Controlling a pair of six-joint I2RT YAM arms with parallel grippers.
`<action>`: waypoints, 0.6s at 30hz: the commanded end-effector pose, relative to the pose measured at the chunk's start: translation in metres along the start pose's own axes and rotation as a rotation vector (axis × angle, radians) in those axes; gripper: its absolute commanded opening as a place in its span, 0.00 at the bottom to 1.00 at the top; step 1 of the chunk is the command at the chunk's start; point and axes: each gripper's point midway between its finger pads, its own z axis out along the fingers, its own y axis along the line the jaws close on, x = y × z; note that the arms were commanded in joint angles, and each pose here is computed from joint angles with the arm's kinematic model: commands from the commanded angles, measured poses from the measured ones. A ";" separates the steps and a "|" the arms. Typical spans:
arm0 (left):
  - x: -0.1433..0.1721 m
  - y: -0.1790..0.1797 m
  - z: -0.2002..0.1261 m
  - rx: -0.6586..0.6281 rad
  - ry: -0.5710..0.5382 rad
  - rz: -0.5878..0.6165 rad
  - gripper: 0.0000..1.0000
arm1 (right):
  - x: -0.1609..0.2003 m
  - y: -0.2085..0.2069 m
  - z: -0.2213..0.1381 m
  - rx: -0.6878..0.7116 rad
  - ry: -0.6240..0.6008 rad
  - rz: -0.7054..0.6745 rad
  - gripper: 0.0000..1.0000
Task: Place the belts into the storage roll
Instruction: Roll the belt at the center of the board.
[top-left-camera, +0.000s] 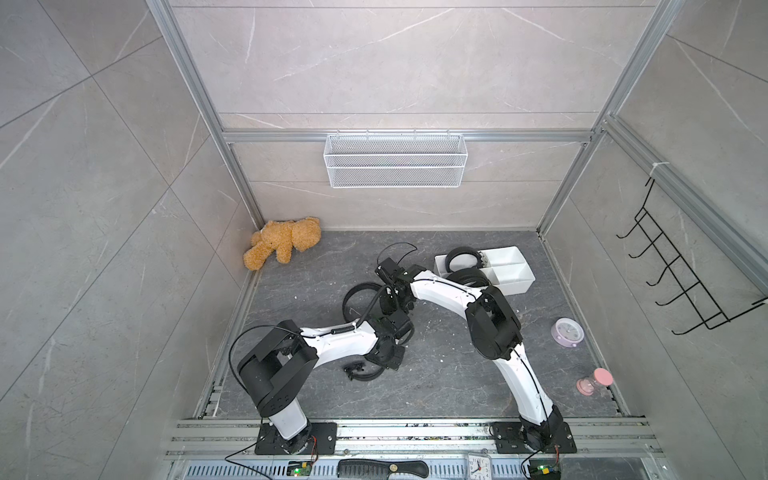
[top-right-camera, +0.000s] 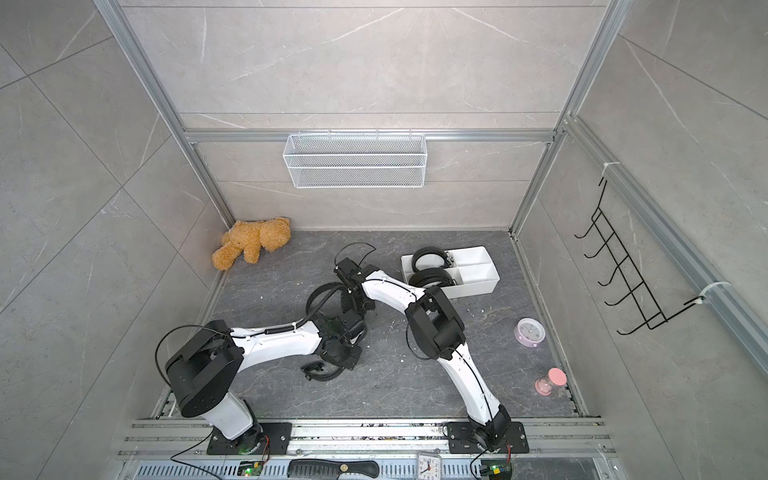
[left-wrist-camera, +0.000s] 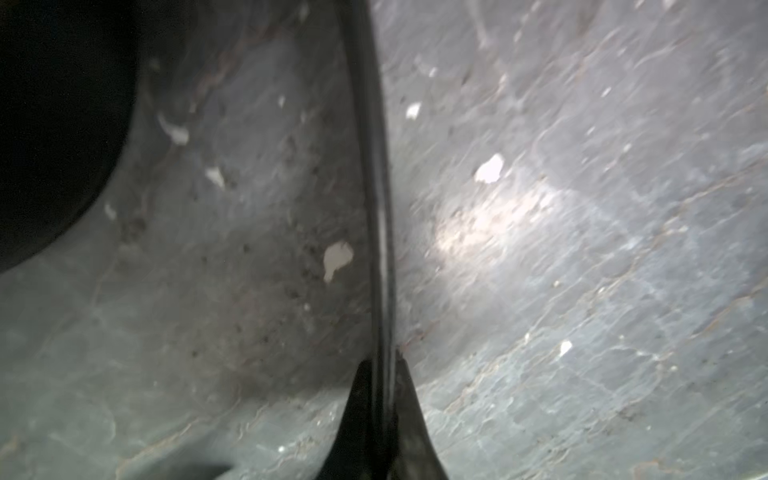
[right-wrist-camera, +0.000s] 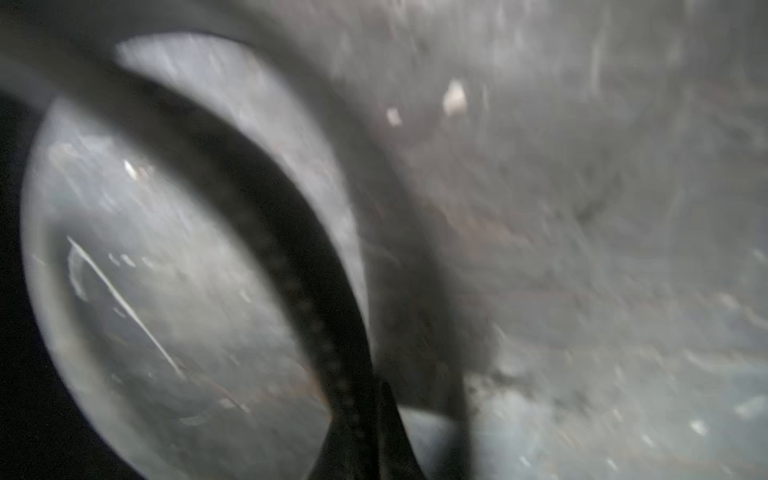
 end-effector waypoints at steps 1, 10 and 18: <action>0.033 0.029 -0.008 -0.090 0.072 -0.062 0.00 | 0.043 -0.034 -0.001 0.110 0.109 -0.055 0.07; 0.047 0.051 -0.031 -0.087 0.054 -0.121 0.00 | 0.100 -0.103 -0.030 0.256 0.161 -0.074 0.02; 0.037 0.087 -0.043 -0.156 0.068 -0.183 0.00 | 0.142 -0.139 -0.049 0.315 0.199 -0.045 0.02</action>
